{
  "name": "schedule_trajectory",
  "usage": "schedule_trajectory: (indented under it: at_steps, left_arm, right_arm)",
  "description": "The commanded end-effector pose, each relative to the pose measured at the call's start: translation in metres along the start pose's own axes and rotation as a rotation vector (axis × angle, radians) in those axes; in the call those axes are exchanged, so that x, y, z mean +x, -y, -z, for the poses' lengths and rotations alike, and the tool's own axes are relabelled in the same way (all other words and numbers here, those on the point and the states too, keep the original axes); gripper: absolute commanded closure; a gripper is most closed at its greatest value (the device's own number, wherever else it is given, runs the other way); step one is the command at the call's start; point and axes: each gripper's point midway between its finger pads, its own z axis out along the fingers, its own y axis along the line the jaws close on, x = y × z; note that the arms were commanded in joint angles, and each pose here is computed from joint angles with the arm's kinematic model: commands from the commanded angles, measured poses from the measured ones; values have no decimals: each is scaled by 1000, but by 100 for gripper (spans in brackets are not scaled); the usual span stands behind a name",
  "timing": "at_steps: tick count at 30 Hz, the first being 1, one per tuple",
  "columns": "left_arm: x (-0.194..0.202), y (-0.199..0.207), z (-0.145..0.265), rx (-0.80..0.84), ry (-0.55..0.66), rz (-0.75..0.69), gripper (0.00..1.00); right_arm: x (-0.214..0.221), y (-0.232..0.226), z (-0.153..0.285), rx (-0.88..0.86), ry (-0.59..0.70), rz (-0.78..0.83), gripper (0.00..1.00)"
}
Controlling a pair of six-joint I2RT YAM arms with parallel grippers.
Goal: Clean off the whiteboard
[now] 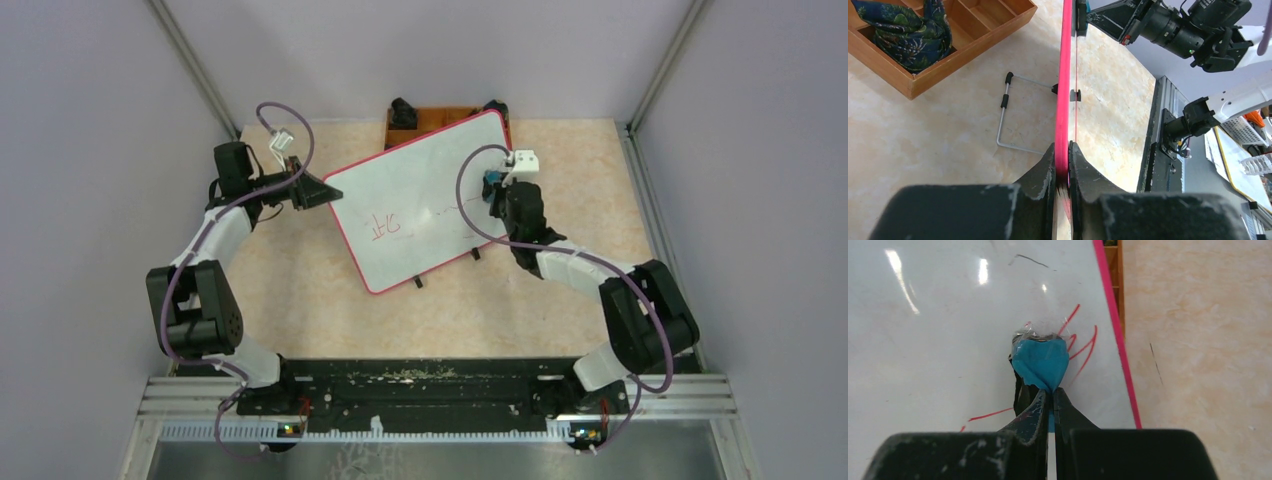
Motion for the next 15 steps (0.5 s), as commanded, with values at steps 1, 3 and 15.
schedule_trajectory:
  at_steps: [1, 3, 15]
  left_arm:
    - [-3, -7, -1, -14, -2, -86, 100]
    - [-3, -7, -1, -13, -3, -85, 100]
    - [-2, -5, -1, -4, -5, -84, 100]
  right_arm:
    - [-5, 33, 3, 91, 22, -17, 100]
    - [-6, 30, 5, 76, 26, -24, 100]
    - [5, -31, 19, -125, 8, -37, 100]
